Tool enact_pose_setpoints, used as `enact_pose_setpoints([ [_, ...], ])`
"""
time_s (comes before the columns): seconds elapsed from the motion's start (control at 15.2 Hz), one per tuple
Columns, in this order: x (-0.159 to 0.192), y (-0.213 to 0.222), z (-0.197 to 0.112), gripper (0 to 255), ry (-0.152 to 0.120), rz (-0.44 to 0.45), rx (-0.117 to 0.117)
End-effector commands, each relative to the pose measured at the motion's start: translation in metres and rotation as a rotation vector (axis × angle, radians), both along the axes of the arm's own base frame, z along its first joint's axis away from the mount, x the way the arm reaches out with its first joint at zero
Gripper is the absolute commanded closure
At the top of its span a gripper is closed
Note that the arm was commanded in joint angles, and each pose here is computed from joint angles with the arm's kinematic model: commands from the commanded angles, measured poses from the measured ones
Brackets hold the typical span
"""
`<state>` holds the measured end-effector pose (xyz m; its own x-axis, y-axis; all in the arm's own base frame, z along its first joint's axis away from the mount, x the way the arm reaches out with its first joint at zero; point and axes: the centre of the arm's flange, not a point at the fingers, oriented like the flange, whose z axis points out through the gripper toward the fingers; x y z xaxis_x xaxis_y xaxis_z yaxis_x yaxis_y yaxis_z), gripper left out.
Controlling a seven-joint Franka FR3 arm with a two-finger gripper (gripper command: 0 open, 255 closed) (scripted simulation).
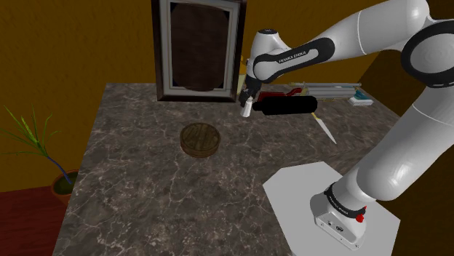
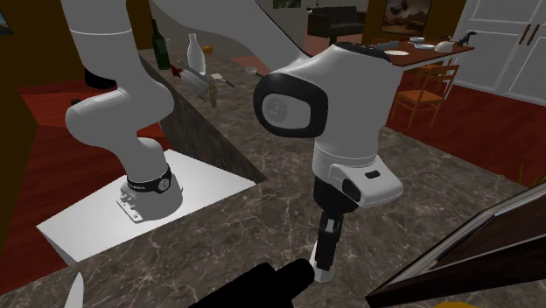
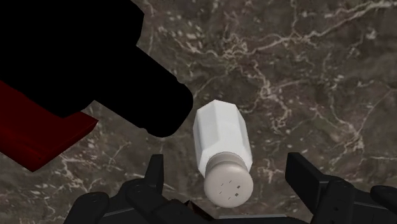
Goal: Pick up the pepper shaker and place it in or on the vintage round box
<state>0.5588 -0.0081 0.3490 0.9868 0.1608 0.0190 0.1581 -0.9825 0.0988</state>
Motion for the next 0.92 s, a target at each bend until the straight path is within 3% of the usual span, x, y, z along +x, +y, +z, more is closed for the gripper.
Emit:
enact_pose_setpoints([
  [0.0, 0.0, 0.0, 0.0, 255, 0.0, 0.0, 0.0],
  [0.59, 0.0, 0.0, 0.0, 255, 0.0, 0.0, 0.0],
  [0.86, 0.0, 0.0, 0.021, 255, 0.0, 0.0, 0.0],
])
